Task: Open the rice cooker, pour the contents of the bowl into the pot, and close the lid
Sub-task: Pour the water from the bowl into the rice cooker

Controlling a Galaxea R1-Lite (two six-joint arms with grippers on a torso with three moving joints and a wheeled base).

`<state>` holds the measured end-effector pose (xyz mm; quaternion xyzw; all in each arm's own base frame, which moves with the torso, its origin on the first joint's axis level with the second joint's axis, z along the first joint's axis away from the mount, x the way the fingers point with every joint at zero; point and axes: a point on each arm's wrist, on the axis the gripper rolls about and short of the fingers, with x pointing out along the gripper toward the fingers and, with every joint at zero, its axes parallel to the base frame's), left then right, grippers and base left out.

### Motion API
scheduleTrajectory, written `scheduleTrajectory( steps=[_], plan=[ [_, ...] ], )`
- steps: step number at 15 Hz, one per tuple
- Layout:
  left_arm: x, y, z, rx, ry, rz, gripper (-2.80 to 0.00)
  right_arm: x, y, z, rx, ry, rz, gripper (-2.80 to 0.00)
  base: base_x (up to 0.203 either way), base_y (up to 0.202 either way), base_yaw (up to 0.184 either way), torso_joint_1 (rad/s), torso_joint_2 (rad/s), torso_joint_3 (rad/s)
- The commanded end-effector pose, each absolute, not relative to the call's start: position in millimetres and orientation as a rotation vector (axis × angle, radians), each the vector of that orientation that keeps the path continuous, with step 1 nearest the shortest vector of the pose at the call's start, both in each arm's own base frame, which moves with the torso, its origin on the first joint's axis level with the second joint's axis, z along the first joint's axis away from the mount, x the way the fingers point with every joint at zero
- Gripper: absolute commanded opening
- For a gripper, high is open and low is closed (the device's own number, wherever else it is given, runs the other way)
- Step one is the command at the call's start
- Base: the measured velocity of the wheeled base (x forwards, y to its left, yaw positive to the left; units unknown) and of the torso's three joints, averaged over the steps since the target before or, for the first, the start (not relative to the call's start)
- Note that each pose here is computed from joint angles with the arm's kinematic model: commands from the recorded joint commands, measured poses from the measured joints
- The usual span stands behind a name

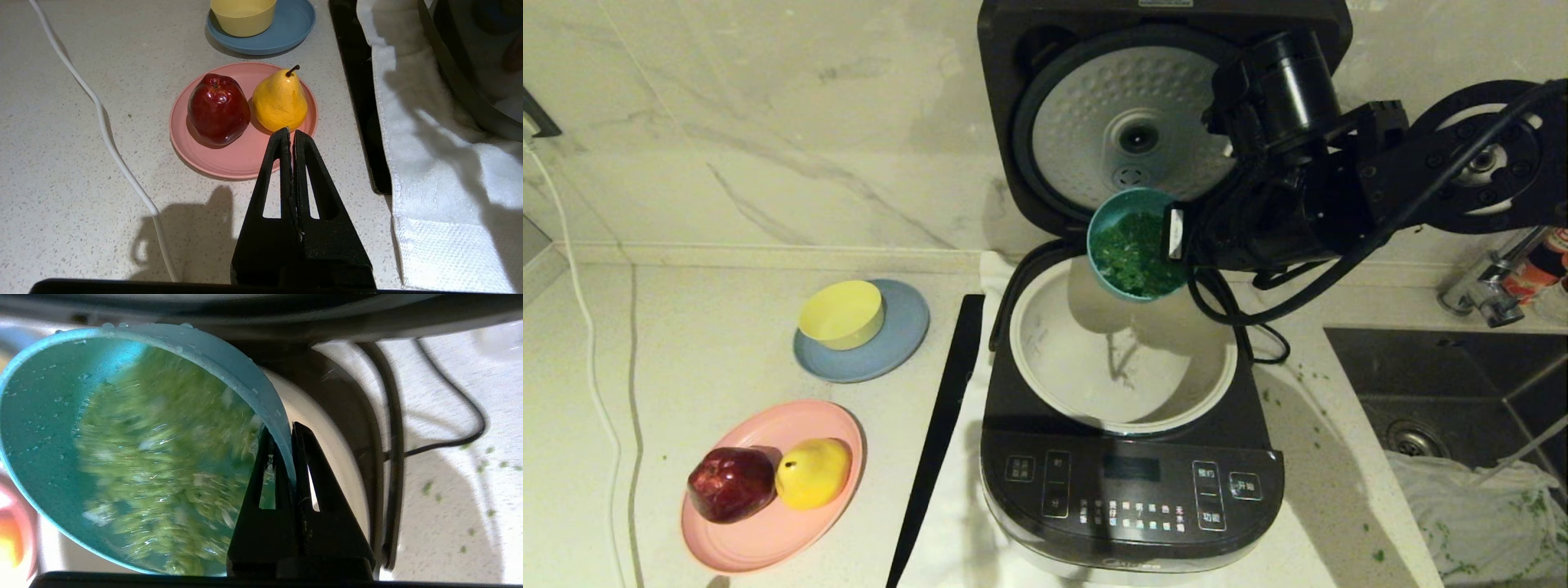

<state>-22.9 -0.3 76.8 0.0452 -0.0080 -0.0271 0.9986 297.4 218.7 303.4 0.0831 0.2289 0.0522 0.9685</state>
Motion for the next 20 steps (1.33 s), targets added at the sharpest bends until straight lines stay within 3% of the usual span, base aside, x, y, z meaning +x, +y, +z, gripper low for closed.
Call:
scheduleTrajectory(
  steps=[1,8,16,20],
  plan=[
    [-22.3,-0.3,74.4,0.092,-0.009,-0.055,-2.8,298.3,227.2,290.9,0.154,0.463,0.094,-2.8,0.0,0.0,0.0,0.0,0.0,0.0],
    [-22.4,-0.3,74.7,0.092,-0.01,-0.055,-2.8,287.3,244.8,259.8,0.158,0.246,0.062,-2.8,0.0,0.0,0.0,0.0,0.0,0.0],
    [-22.4,-0.3,74.7,0.091,-0.01,-0.055,-2.8,279.6,238.1,242.2,0.068,-0.221,0.019,-2.8,0.0,0.0,0.0,0.0,0.0,0.0],
    [-22.4,-0.3,74.7,0.091,-0.01,-0.055,-2.8,275.9,233.4,233.4,0.042,-0.266,0.011,-2.8,0.0,0.0,0.0,0.0,0.0,0.0]
  ],
)
